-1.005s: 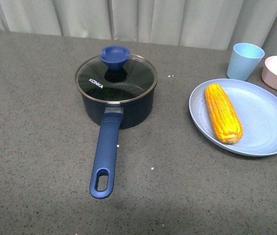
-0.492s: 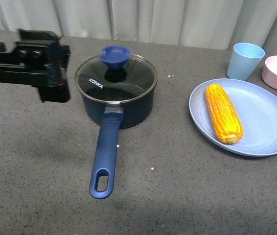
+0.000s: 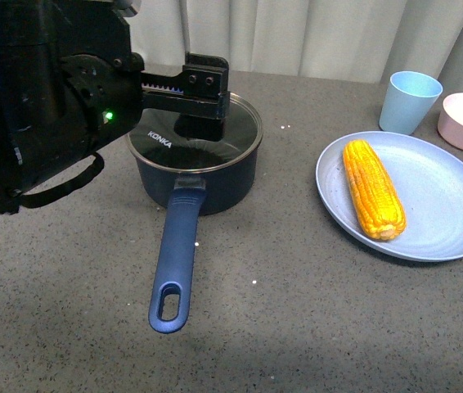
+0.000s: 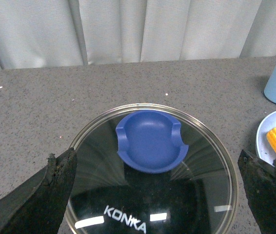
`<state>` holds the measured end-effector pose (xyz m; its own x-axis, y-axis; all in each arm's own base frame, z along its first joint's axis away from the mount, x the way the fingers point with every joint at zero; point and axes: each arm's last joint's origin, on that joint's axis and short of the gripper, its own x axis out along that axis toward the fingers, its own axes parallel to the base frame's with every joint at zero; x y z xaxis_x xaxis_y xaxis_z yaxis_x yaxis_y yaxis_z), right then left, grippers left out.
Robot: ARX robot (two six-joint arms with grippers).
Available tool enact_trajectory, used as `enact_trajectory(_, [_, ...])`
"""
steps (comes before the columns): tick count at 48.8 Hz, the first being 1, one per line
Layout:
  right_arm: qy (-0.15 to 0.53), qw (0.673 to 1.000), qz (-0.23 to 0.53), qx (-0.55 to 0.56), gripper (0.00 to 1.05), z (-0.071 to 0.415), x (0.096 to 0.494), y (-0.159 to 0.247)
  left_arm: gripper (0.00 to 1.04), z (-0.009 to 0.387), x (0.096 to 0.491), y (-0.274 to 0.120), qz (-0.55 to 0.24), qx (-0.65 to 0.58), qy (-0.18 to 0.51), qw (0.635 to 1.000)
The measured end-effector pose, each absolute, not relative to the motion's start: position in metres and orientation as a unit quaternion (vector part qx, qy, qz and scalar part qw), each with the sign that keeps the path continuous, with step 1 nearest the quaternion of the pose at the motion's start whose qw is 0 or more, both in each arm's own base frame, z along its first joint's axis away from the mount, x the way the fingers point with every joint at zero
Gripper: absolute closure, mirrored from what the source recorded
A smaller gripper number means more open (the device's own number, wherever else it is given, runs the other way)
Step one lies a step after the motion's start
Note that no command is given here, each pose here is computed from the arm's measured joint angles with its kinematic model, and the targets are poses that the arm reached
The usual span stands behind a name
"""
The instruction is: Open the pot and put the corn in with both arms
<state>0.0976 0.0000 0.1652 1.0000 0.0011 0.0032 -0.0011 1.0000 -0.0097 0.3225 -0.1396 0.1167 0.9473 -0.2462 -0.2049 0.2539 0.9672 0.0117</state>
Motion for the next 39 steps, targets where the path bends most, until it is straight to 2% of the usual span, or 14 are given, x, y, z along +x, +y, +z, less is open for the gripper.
enact_trajectory(18, [-0.002,1.0,0.001,-0.005,0.09,0.165,0.098,0.0,0.06,0.1,0.346,-0.164,-0.126,0.03,0.116,0.985])
enact_trajectory(39, [-0.002,1.0,0.001,-0.005,0.09,0.165,0.098,0.0,0.06,0.085,0.367,-0.17,-0.109,0.034,0.122,0.986])
